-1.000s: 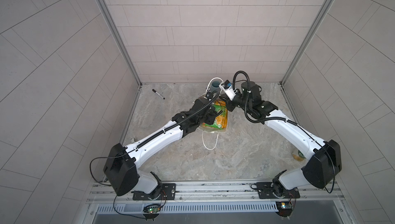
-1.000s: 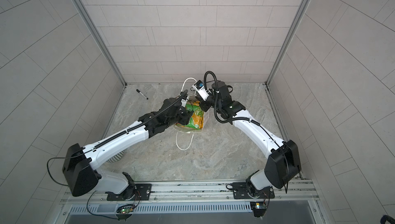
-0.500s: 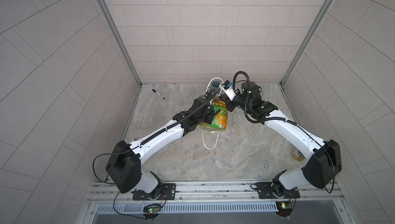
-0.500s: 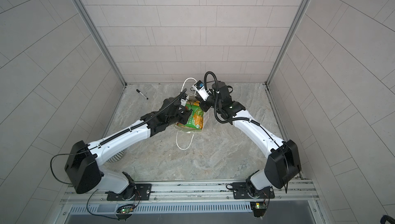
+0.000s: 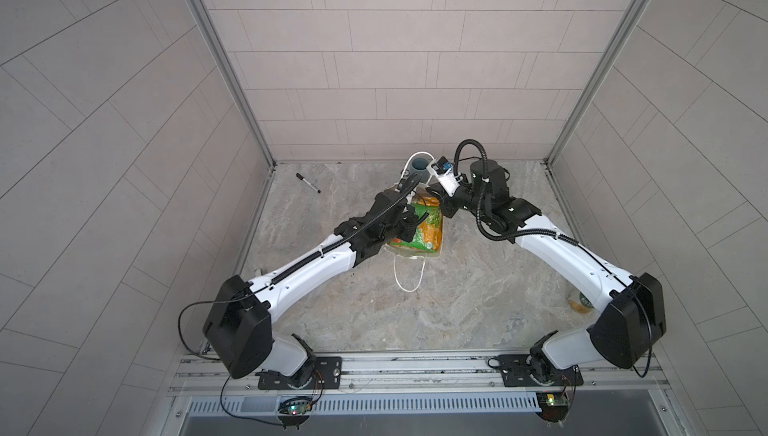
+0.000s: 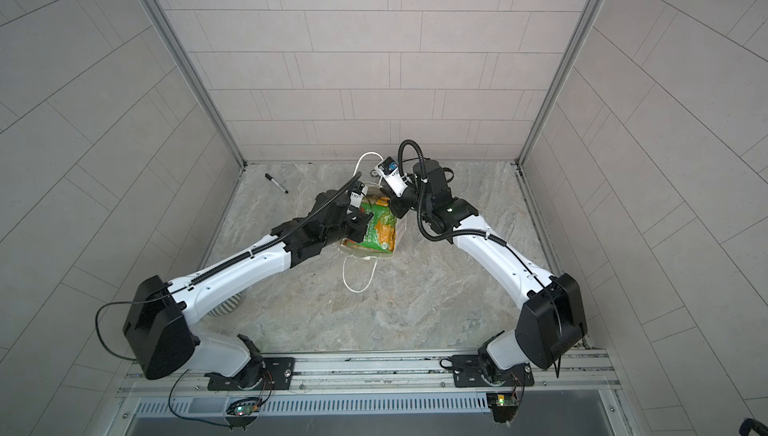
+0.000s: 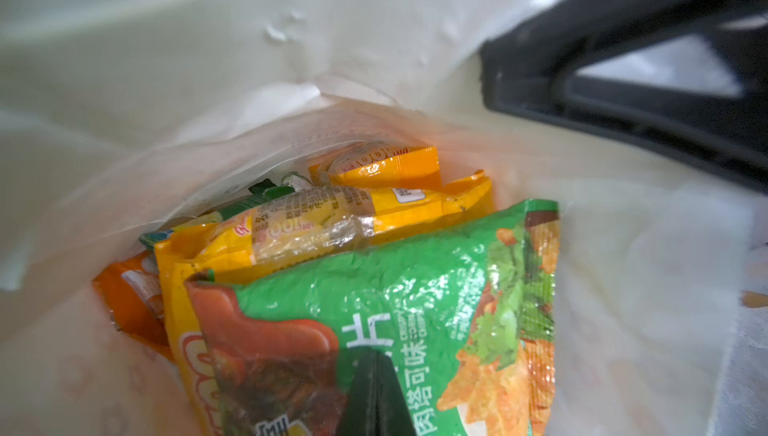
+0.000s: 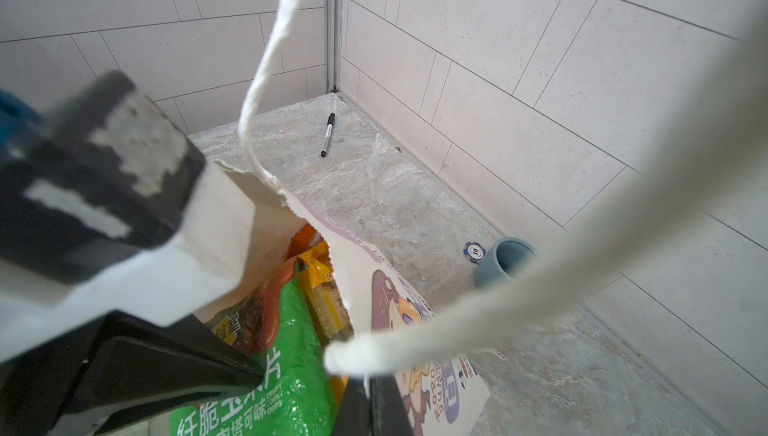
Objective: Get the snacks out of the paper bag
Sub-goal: 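Close the left gripper on the green snack packet inside the bag, then lift the green packet up out of the bag with the left gripper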
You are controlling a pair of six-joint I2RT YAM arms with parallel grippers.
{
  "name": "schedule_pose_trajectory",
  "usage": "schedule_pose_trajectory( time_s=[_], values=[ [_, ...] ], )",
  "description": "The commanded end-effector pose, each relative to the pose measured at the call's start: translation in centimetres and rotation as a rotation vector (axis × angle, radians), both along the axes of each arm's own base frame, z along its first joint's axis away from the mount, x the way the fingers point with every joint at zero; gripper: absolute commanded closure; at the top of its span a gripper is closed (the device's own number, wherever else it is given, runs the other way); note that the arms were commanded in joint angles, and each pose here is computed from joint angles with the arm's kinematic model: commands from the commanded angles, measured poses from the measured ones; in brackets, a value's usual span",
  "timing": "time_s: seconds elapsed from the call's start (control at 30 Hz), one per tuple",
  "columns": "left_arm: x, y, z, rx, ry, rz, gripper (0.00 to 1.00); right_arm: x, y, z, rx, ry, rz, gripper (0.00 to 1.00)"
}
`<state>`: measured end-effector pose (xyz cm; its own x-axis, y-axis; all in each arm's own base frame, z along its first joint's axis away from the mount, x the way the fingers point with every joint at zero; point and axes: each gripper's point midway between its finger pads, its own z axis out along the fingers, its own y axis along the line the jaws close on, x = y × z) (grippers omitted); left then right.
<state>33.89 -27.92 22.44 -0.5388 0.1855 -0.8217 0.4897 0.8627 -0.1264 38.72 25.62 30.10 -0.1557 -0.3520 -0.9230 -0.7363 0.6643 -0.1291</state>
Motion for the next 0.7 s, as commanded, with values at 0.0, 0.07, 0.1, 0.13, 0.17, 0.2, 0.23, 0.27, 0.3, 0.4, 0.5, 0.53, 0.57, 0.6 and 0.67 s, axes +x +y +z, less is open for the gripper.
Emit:
schedule_pose_trajectory(
  time_s=[0.0, 0.07, 0.1, 0.13, 0.17, 0.2, 0.23, 0.27, 0.3, 0.4, 0.5, 0.53, 0.57, 0.6, 0.67],
  values=[
    [-0.3, 1.4, 3.1, -0.015, -0.056, 0.036, 1.00, -0.7, 0.3, 3.0, 0.066, -0.069, 0.026, 1.00],
    [-0.3, 2.1, 3.8, -0.004, -0.069, 0.062, 0.97, -0.6, 0.3, 2.9, 0.065, -0.065, 0.025, 1.00],
    [-0.4, 2.3, 3.9, 0.004, -0.071, 0.068, 0.95, -0.6, 0.3, 2.9, 0.066, -0.065, 0.024, 1.00],
    [-0.3, 2.6, 3.8, 0.016, -0.070, 0.077, 0.88, -0.6, 0.3, 3.0, 0.067, -0.066, 0.024, 1.00],
    [-0.3, 2.9, 3.6, 0.032, -0.067, 0.089, 0.86, -0.6, 0.3, 2.9, 0.067, -0.064, 0.027, 1.00],
    [-0.2, 3.1, 3.4, 0.044, -0.064, 0.096, 0.84, -0.6, 0.3, 3.0, 0.070, -0.065, 0.027, 1.00],
    [-0.2, 3.1, 3.1, 0.057, -0.059, 0.097, 0.77, -0.6, 0.3, 3.0, 0.070, -0.064, 0.028, 1.00],
    [-0.1, 3.1, 2.8, 0.065, -0.052, 0.101, 0.68, -0.5, 0.4, 2.9, 0.069, -0.062, 0.028, 1.00],
    [-0.1, 3.1, 2.6, 0.070, -0.045, 0.100, 0.66, -0.6, 0.4, 2.9, 0.070, -0.063, 0.030, 1.00],
    [0.0, 2.8, 1.8, 0.074, -0.021, 0.094, 0.44, -0.5, 0.3, 3.0, 0.069, -0.066, 0.027, 1.00],
    [0.1, 2.6, 1.1, 0.080, -0.010, 0.096, 0.30, -0.6, 0.3, 3.0, 0.067, -0.068, 0.027, 1.00],
    [0.3, 2.6, 0.9, 0.079, -0.006, 0.103, 0.25, -0.6, 0.3, 2.9, 0.066, -0.067, 0.028, 1.00],
    [0.4, 2.5, 0.7, 0.077, -0.002, 0.104, 0.24, -0.6, 0.3, 2.9, 0.065, -0.068, 0.028, 1.00],
    [0.5, 2.4, 0.6, 0.071, 0.001, 0.103, 0.23, -0.6, 0.2, 2.9, 0.065, -0.066, 0.028, 1.00],
    [0.8, 2.1, 0.2, 0.061, 0.015, 0.101, 0.18, -0.6, 0.3, 2.9, 0.066, -0.067, 0.030, 1.00]
  ],
)
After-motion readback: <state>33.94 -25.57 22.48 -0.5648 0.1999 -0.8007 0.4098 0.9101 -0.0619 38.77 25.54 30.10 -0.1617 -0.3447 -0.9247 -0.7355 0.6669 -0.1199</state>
